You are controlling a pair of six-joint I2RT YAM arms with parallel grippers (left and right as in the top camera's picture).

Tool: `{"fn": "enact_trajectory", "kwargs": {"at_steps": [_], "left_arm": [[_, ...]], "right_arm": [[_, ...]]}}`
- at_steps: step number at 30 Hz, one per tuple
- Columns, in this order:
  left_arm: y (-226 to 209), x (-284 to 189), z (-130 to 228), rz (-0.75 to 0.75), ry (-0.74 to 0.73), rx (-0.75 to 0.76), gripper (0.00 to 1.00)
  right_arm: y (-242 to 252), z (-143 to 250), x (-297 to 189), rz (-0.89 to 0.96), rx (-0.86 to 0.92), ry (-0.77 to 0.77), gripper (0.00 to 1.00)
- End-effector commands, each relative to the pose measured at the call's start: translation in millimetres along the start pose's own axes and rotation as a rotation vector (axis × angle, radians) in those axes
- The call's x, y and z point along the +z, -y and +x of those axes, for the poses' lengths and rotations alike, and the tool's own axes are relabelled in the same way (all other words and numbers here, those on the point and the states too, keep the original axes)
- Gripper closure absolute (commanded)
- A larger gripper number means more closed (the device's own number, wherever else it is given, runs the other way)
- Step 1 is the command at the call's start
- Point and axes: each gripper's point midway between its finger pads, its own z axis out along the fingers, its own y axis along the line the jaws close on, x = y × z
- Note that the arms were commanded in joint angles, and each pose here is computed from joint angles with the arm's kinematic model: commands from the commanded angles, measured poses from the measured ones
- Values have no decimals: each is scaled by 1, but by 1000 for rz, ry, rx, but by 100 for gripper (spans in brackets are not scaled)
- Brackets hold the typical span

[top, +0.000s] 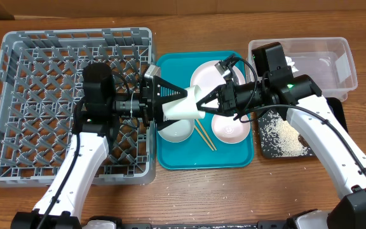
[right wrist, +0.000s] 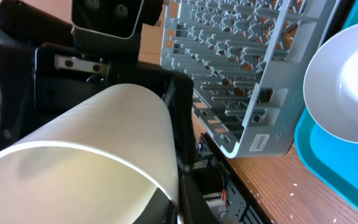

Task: Sort waste into correct bins and load items into the dishwasher
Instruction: 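Carry the cup over the dish rack with the left gripper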

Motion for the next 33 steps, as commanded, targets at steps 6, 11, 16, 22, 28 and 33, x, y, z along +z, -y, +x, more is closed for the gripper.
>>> {"fn": "enact_trajectory", "kwargs": {"at_steps": [6,11,16,22,28,33], "left_arm": [[9,-1,1,7,-12,28,39],[9,-1,1,7,-12,28,71],[9,-1,1,7,-12,58,72],[24,-7,3,29,-28,217,79],[63,-39,-4,52,62,426,86],[81,-82,-18,52,212,484,86]], "right_arm": [[2,4,2,-16,-33,-7,96],[4,2,1,-3,-33,2,96],[5,0,0,0,-35,10,69],[15,-14,-21,12,-13,74,33],[47,-28,-60,109,40,184,18],[85,-13,-69,309,124,180,17]]}}
